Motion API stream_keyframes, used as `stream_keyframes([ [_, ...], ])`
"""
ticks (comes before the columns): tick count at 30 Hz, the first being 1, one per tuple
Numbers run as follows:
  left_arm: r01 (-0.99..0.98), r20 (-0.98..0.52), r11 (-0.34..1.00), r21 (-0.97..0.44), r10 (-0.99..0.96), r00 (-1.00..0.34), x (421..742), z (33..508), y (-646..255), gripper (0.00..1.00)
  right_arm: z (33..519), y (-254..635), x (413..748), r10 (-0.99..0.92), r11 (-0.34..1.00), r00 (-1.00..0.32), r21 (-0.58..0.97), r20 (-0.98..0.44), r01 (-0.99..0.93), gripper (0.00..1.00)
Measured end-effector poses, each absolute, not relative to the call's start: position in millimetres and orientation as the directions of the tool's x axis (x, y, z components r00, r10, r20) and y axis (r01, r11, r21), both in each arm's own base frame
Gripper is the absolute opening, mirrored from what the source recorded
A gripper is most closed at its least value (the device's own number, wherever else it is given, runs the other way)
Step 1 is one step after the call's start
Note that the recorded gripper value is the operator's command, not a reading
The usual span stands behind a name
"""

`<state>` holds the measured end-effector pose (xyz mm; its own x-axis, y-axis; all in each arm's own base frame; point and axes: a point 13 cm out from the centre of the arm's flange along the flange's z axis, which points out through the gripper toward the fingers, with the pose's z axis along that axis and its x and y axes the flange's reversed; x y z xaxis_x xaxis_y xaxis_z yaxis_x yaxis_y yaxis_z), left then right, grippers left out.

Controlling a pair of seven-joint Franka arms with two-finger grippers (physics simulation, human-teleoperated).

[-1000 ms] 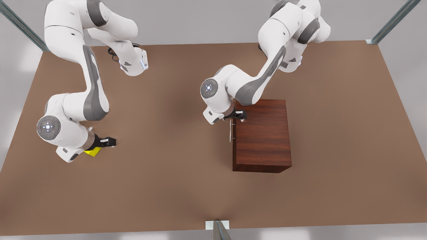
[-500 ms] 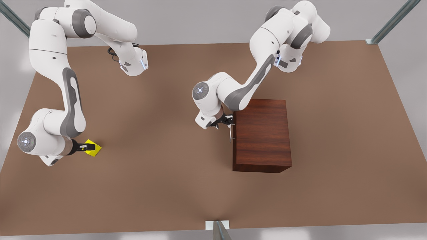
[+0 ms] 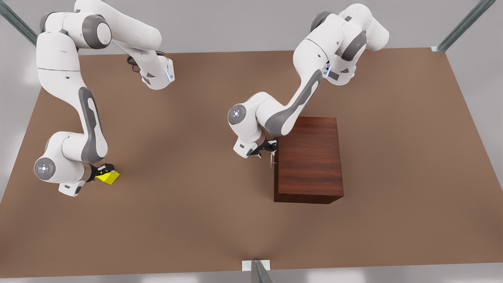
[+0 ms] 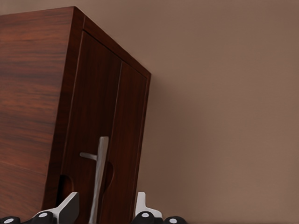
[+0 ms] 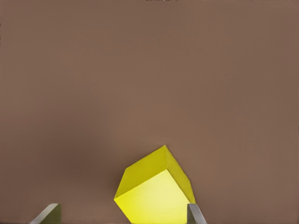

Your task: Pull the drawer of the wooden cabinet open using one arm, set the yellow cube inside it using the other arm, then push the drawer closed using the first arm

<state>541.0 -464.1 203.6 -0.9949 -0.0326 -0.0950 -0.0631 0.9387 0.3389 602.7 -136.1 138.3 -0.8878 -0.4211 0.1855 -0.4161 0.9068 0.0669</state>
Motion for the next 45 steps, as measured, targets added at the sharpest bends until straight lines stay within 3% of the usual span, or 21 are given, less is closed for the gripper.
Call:
stream_keyframes([
  [17, -0.077, -0.118, 0.948, 0.309, -0.042, -0.992, 549.9, 183.0, -472.5, 0.69, 92.8, -155.4, 585.6, -0.839, 0.533, -0.511, 0.091, 0.187, -0.841, 1.00],
  [35, -0.067, -0.175, 0.981, 0.183, -0.035, -0.984, 541.4, 188.7, -527.5, 0.69, 53.1, -172.1, 581.7, -0.938, 0.336, -0.321, 0.120, 0.130, -0.934, 0.99],
  [37, -0.068, -0.183, 0.984, 0.162, -0.038, -0.982, 541.5, 187.3, -534.6, 0.69, 52.5, -173.5, 581.5, -0.940, 0.331, -0.317, 0.120, 0.125, -0.936, 0.75],
  [39, -0.071, -0.193, 0.988, 0.139, -0.043, -0.980, 542.1, 186.2, -541.5, 0.69, 52.5, -173.5, 581.8, -0.943, 0.324, -0.310, 0.121, 0.121, -0.938, 0.60],
  [41, -0.076, -0.203, 0.990, 0.117, -0.052, -0.978, 543.6, 186.3, -547.7, 0.69, 53.0, -173.4, 582.0, -0.946, 0.316, -0.302, 0.122, 0.118, -0.941, 0.55],
  [45, -0.085, -0.219, 0.994, 0.066, -0.068, -0.973, 543.7, 191.4, -563.1, 0.68, 86.6, -168.8, 594.6, -0.950, 0.303, -0.293, 0.092, 0.109, -0.949, 0.55],
])
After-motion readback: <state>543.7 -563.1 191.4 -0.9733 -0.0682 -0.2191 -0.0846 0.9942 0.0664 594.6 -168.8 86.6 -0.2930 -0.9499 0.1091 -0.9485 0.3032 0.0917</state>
